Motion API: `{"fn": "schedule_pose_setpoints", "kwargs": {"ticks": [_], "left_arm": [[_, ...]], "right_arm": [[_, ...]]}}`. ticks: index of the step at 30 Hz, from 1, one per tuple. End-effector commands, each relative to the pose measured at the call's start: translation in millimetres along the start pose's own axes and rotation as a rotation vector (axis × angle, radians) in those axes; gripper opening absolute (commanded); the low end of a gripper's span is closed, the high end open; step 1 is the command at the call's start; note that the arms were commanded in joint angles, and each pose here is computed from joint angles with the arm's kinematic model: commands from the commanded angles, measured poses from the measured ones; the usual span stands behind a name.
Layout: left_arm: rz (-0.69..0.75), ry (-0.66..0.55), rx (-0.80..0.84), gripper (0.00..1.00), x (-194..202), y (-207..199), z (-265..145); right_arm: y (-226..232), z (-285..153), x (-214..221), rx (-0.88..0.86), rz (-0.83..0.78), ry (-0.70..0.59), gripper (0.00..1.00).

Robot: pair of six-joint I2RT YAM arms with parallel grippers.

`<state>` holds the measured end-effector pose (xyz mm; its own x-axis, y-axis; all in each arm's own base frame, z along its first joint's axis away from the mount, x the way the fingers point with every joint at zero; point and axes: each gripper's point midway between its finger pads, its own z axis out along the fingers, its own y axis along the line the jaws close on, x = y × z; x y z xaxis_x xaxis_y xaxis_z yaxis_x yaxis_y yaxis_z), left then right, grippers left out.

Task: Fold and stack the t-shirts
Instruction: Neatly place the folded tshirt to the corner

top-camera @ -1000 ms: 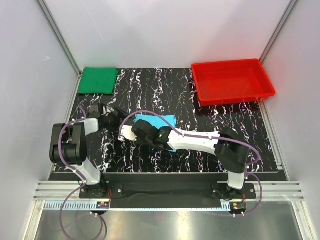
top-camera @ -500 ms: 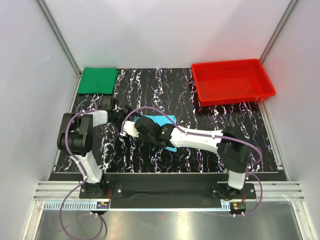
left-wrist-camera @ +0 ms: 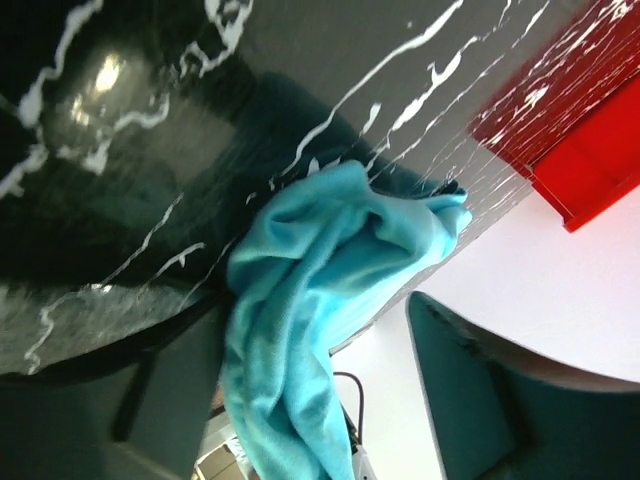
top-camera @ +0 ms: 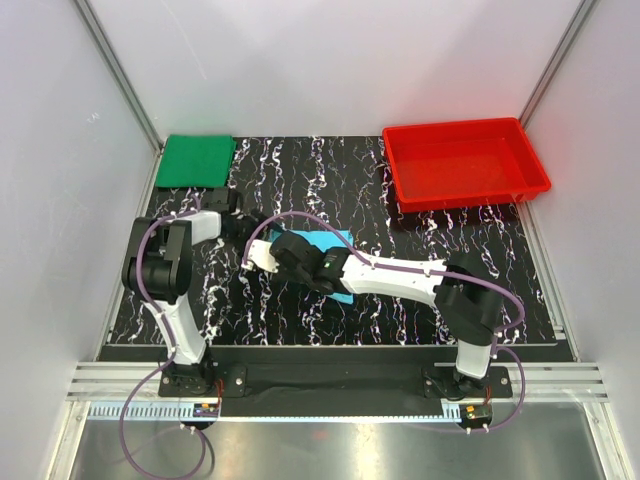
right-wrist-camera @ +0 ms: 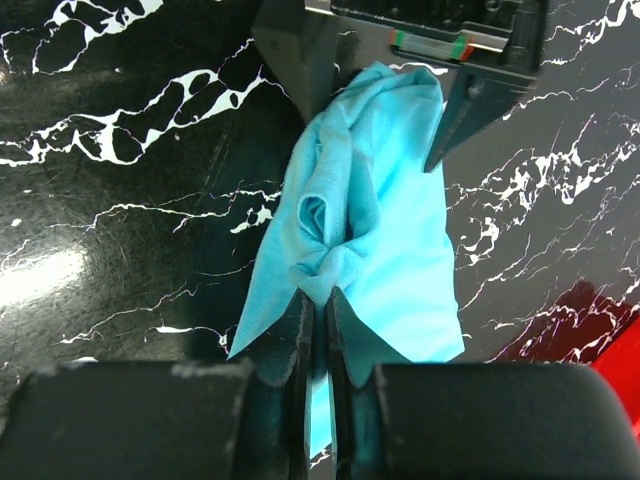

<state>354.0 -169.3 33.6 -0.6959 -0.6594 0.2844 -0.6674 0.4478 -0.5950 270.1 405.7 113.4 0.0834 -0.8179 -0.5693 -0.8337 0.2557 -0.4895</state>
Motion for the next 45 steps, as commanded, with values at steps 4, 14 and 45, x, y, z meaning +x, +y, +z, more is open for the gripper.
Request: {"fn": "schedule_pose_setpoints", "kwargs": {"ticks": [4, 14, 45], "left_arm": [[0.091, -0.131, -0.085, 0.54, -32.9, 22.2, 21.8], [0.437, -0.223, 0.020, 0.00, -56.5, -28.1, 5.3], [1.091, -0.951, -0.313, 0.00, -178.3, -195.1, -186.0]], "right_arm": [[-21.7, -25.6, -27.3, 0.034, 0.096, -0.100, 0.13], [-27.8, -56.1, -8.2, 0.043, 0.390, -0.001, 0.70], [-21.2, -121.4, 97.4, 0.090, 0.733, 0.091, 1.00]]}}
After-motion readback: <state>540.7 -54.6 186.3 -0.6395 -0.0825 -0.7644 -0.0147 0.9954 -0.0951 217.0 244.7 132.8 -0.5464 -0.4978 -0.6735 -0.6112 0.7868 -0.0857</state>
